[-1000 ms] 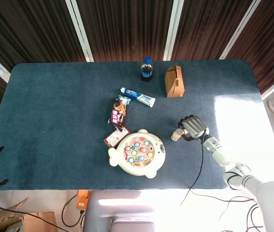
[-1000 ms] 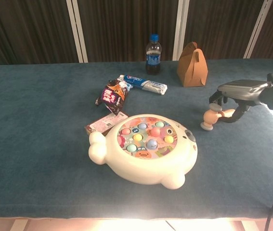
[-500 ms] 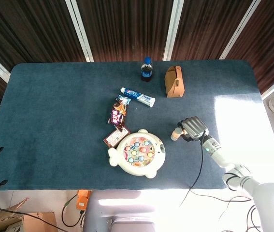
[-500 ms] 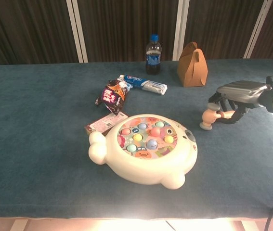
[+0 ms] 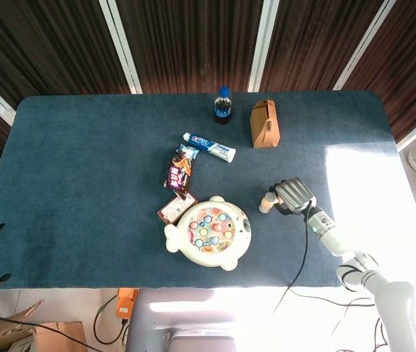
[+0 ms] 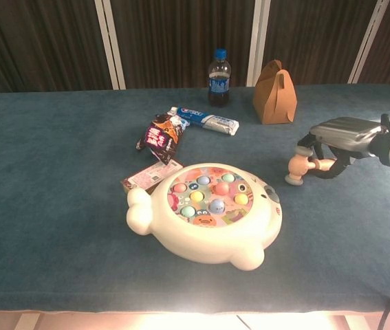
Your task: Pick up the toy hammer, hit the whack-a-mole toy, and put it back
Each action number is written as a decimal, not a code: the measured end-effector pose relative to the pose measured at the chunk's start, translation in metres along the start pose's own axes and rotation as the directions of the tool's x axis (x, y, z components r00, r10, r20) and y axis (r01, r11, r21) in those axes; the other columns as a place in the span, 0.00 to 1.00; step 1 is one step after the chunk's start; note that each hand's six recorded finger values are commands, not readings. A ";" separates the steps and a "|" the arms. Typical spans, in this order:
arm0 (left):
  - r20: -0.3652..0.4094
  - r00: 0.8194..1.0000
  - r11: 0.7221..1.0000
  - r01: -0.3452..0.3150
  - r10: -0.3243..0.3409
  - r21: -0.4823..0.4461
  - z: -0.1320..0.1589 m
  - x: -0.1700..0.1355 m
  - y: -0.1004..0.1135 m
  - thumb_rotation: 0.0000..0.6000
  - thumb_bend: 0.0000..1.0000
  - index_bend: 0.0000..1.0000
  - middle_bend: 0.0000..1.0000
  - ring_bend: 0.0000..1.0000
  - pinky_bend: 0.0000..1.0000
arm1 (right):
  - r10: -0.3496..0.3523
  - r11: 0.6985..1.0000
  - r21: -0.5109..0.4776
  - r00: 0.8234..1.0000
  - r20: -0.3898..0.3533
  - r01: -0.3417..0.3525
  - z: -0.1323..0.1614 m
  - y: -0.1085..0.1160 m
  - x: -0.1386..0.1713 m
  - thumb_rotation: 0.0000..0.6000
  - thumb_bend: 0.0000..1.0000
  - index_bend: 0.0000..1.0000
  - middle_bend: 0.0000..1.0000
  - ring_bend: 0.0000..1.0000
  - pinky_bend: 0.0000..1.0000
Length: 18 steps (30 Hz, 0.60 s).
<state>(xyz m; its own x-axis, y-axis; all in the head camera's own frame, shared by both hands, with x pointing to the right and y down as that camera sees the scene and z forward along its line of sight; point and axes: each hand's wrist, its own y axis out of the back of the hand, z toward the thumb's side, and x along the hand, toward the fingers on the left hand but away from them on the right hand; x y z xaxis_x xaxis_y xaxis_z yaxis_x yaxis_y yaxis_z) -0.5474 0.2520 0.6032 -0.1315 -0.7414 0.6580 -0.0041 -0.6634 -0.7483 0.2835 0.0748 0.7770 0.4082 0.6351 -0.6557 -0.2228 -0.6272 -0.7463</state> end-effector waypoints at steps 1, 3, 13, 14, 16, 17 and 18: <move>0.000 1.000 1.000 0.000 0.000 0.000 0.000 0.000 0.000 1.00 0.09 0.01 0.00 0.00 0.08 | -0.004 1.000 -0.001 1.000 -0.002 0.004 0.000 0.000 0.000 1.00 0.49 0.94 0.67 0.59 0.64; 0.002 1.000 1.000 0.000 0.000 0.002 0.000 0.000 0.000 1.00 0.09 0.01 0.00 0.00 0.08 | -0.009 1.000 -0.002 1.000 -0.007 0.009 0.002 0.000 0.000 1.00 0.50 0.95 0.67 0.59 0.65; 0.009 1.000 1.000 -0.005 0.005 -0.008 -0.001 -0.002 0.003 1.00 0.09 0.01 0.00 0.00 0.08 | -0.101 0.995 -0.015 0.994 -0.036 0.100 0.000 0.022 0.004 1.00 0.55 1.00 0.72 0.64 0.68; 0.011 1.000 1.000 -0.004 0.004 -0.007 0.000 -0.002 0.002 1.00 0.09 0.01 0.00 0.00 0.08 | -0.108 0.994 -0.015 0.993 -0.040 0.107 0.000 0.025 0.005 1.00 0.55 1.00 0.72 0.64 0.69; 0.016 1.000 1.000 -0.004 0.005 -0.008 0.001 -0.002 0.002 1.00 0.09 0.01 0.00 0.00 0.08 | -0.116 0.993 -0.015 0.992 -0.049 0.115 0.001 0.029 0.006 1.00 0.55 1.00 0.73 0.65 0.69; 0.017 1.000 1.000 -0.005 0.005 -0.009 0.001 -0.003 0.002 1.00 0.09 0.01 0.00 0.00 0.08 | -0.117 0.993 -0.017 0.992 -0.053 0.116 0.002 0.031 0.006 1.00 0.55 1.00 0.73 0.65 0.69; 0.020 1.000 1.000 -0.007 0.007 -0.010 0.002 -0.003 0.002 1.00 0.09 0.01 0.00 0.00 0.08 | -0.119 0.993 -0.018 0.991 -0.059 0.118 0.003 0.034 0.006 1.00 0.55 1.00 0.73 0.65 0.69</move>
<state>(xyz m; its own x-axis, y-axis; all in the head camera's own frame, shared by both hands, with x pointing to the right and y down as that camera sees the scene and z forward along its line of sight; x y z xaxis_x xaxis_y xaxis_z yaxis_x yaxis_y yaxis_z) -0.5455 0.2524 0.5996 -0.1120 -0.7480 0.6542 -0.0132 -0.6571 -0.7537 0.2759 0.0587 0.7473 0.4836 0.6775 -0.5542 -0.1568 -0.5558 -0.8164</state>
